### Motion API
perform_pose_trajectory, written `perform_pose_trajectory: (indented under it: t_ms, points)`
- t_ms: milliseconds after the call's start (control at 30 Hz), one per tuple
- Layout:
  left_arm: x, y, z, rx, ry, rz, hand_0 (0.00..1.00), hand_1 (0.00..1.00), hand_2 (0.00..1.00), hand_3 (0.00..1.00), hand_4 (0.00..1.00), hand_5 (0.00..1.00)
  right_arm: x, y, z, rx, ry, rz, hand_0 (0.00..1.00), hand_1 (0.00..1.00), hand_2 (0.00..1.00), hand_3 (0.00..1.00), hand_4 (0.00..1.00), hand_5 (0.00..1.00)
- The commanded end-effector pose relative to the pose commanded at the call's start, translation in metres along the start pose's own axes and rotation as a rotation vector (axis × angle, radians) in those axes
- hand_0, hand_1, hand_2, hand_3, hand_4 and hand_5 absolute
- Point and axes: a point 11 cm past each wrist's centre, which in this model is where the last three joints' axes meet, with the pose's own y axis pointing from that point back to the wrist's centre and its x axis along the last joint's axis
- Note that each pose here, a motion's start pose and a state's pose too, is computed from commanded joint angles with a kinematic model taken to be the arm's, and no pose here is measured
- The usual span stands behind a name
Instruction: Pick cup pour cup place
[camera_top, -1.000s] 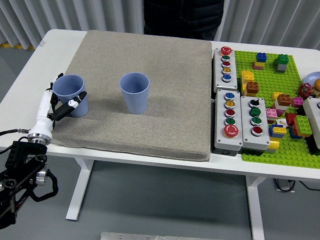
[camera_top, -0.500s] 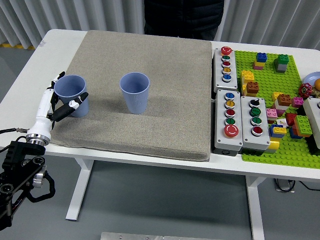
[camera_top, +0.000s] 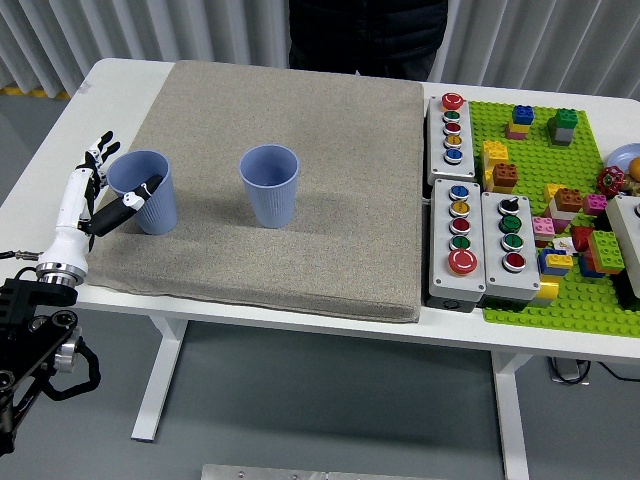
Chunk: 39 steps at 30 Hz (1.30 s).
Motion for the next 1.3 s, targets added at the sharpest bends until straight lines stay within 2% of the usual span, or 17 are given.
perform_pose_trajectory:
  t_ms: [33,200,233,367,400,433,600,633,800,1000,1133,1300]
  points:
    - [0.002,0.0,0.002,-0.004,0.003,0.008,0.82,0.834,0.998,0.998,0.998,0.608,0.0,0.0,0.0,-0.001,0.001,0.0,0.723,0.689,0.735,0.695,0.307,0.293]
    - [0.009,-0.001,0.012,-0.031,0.033,0.037,0.82,0.834,0.998,0.998,0.998,0.608,0.0,0.0,0.0,0.0,0.001,0.0,0.723,0.689,0.735,0.695,0.307,0.293]
    - [0.011,-0.003,0.018,-0.045,0.045,0.043,0.844,0.844,0.998,0.998,0.998,0.791,-0.001,0.0,0.0,0.0,0.0,-0.001,0.722,0.689,0.735,0.696,0.308,0.292]
    - [0.018,-0.007,0.032,-0.076,0.091,0.063,0.844,0.844,0.998,0.998,0.998,0.791,-0.001,0.0,-0.001,0.001,0.001,-0.001,0.722,0.689,0.735,0.696,0.308,0.292]
    - [0.022,-0.011,0.039,-0.08,0.125,0.071,0.844,0.844,0.998,0.998,0.998,0.791,-0.001,0.0,-0.001,0.002,0.0,-0.001,0.722,0.689,0.735,0.696,0.308,0.292]
    - [0.026,-0.015,0.043,-0.081,0.153,0.08,0.866,0.855,0.998,0.998,0.943,0.998,-0.001,0.0,-0.001,0.003,0.0,-0.001,0.722,0.689,0.736,0.696,0.308,0.291]
    - [0.038,-0.028,0.047,-0.045,0.283,0.103,0.866,0.855,0.998,0.998,0.943,0.998,0.0,0.0,-0.002,0.005,0.0,0.0,0.722,0.689,0.736,0.696,0.308,0.291]
    - [0.043,-0.032,0.048,-0.04,0.312,0.11,0.866,0.849,0.987,0.98,0.82,0.998,0.0,0.0,-0.002,0.006,-0.001,0.0,0.722,0.689,0.735,0.696,0.31,0.29]
    - [0.059,-0.044,0.045,-0.008,0.496,0.142,0.866,0.849,0.987,0.98,0.82,0.998,0.001,0.0,-0.003,0.009,-0.004,0.0,0.722,0.689,0.735,0.696,0.31,0.29]
    - [0.07,-0.054,0.045,-0.007,0.654,0.14,0.864,0.845,0.977,0.978,0.814,0.998,0.001,0.001,-0.005,0.012,-0.004,0.001,0.722,0.689,0.736,0.696,0.312,0.291]
    - [0.072,-0.056,0.043,0.0,0.697,0.151,0.863,0.85,0.978,0.978,0.814,0.998,0.001,0.001,-0.006,0.013,-0.002,0.001,0.722,0.689,0.735,0.697,0.313,0.289]
    - [0.074,-0.054,0.04,0.005,0.647,0.158,0.862,0.848,0.98,0.979,0.815,0.998,0.002,0.0,-0.003,0.007,0.001,0.004,0.722,0.689,0.735,0.697,0.314,0.29]
